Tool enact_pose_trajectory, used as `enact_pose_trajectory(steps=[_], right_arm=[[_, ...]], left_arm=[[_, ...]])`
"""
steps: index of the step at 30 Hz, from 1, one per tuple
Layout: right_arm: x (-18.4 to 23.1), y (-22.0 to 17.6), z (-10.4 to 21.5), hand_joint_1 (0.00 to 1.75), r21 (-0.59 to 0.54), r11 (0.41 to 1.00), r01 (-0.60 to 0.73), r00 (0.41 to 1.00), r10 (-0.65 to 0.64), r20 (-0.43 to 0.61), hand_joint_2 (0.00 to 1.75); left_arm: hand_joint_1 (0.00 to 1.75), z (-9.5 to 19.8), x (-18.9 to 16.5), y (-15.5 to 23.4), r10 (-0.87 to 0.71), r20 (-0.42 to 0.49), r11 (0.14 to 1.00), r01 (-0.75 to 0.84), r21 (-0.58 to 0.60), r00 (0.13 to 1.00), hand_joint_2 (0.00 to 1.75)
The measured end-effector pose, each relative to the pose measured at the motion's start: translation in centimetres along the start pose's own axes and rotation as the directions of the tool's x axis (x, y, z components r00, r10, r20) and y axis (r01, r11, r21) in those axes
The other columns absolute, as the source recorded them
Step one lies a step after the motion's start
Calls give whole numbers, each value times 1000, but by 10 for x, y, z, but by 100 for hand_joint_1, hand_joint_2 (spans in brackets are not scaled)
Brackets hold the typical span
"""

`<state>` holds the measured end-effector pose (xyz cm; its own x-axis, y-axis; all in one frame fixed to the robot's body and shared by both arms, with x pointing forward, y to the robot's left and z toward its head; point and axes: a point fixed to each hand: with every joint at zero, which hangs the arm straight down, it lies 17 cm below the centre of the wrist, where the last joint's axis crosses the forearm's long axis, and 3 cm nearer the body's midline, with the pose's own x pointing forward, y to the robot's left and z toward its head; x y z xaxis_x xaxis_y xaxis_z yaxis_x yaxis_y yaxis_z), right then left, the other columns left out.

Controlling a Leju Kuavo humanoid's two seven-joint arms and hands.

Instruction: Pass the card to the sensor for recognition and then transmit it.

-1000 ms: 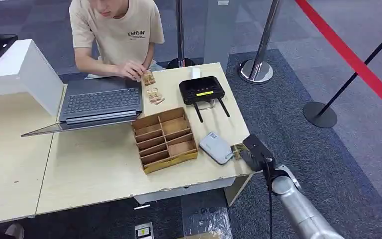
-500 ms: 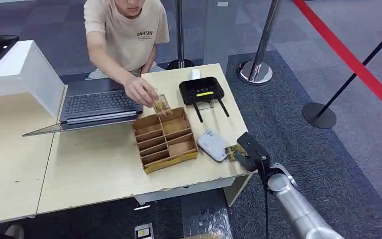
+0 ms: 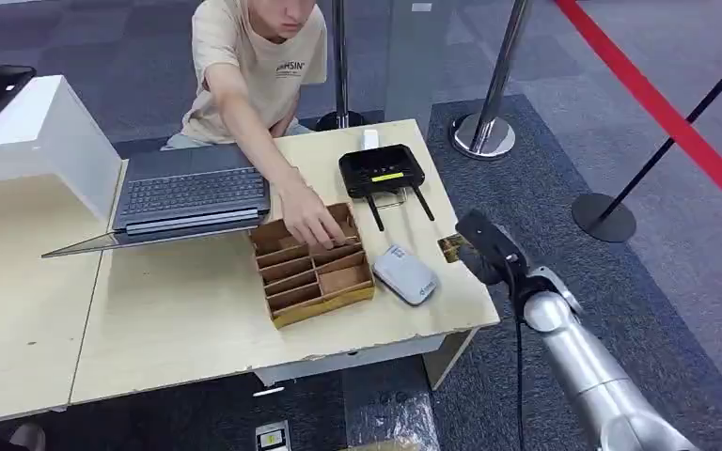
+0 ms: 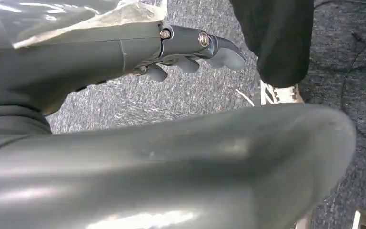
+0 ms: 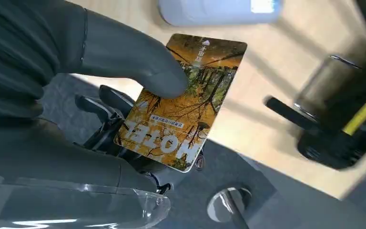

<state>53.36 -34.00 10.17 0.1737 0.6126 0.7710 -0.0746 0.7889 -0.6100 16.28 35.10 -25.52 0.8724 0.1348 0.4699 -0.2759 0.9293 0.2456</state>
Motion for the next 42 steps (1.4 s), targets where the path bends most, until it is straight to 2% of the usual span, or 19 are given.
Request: enact_pose_trajectory(steps=[7, 11, 17, 24, 28, 32, 39, 42], right_arm=[[47, -25, -3, 175, -8, 1000, -15, 997, 15, 82, 175], [74, -35, -3, 175, -77, 997, -20, 981, 34, 189, 175], [145, -64, 12, 175, -242, 970, -35, 910, 131, 392, 175], [264, -120, 33, 175, -443, 893, -78, 762, 340, 551, 175], [312, -132, 44, 175, -496, 865, -72, 688, 404, 603, 175], [342, -129, 49, 175, -518, 852, -78, 634, 444, 634, 175], [359, -109, 42, 175, -541, 832, -121, 591, 499, 634, 175], [357, -94, 36, 175, -577, 798, -171, 558, 562, 611, 175]], left_arm=[[0, 1, 2, -8, -3, 1, 1000, 3, -12, 1000, 0], [0, 2, 5, -14, -4, 6, 1000, 4, -21, 1000, 0], [0, 3, 7, -20, -22, 13, 999, 23, -32, 1000, 0], [0, 3, 23, -33, -56, 30, 997, 57, -55, 998, 0], [0, 3, 31, -39, -64, 38, 996, 66, -63, 997, 0], [0, 3, 38, -45, -79, 53, 994, 82, -73, 996, 0], [0, 4, 48, -54, -108, 68, 990, 114, -88, 992, 0], [0, 5, 53, -58, -123, 80, 987, 131, -94, 989, 0]])
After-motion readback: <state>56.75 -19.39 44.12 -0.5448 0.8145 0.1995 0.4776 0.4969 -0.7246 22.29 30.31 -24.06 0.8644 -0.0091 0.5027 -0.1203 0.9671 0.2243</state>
